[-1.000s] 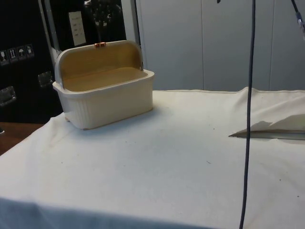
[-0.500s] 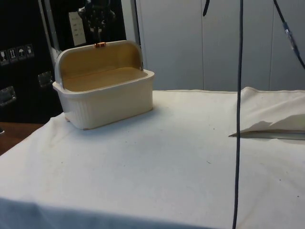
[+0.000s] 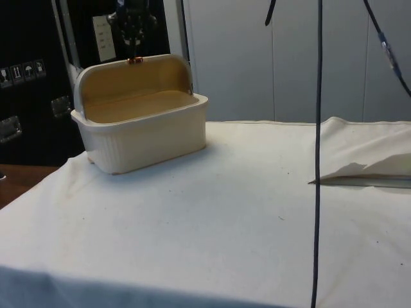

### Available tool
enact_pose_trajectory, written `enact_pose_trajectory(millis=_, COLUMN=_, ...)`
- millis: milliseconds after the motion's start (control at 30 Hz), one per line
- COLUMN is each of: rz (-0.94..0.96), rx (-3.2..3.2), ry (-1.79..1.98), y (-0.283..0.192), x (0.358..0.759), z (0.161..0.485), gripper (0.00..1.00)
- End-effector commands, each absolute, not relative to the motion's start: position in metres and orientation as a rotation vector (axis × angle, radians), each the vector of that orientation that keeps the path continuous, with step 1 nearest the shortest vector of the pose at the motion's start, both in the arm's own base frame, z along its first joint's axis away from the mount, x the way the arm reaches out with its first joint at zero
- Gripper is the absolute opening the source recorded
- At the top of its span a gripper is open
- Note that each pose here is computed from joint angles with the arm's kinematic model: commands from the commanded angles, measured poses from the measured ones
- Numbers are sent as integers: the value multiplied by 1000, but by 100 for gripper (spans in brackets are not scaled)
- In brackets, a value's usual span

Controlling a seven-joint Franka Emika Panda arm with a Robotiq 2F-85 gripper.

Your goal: Open the lid, then close it.

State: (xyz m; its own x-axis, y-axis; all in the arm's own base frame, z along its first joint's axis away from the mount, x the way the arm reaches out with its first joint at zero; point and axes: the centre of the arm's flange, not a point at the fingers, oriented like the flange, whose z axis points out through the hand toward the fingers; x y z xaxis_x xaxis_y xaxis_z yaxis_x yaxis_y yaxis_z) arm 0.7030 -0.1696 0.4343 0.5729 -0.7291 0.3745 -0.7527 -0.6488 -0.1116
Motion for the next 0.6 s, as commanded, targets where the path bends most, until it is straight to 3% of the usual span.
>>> enact_pose_trajectory(millis=0, rz=580, rx=2744, ry=-1281, y=-170, x=704, z=432, gripper=0)
enact_pose_trajectory(millis=567, rz=545, rx=2744, ry=-1232, y=-169, x=716, z=428, gripper=0)
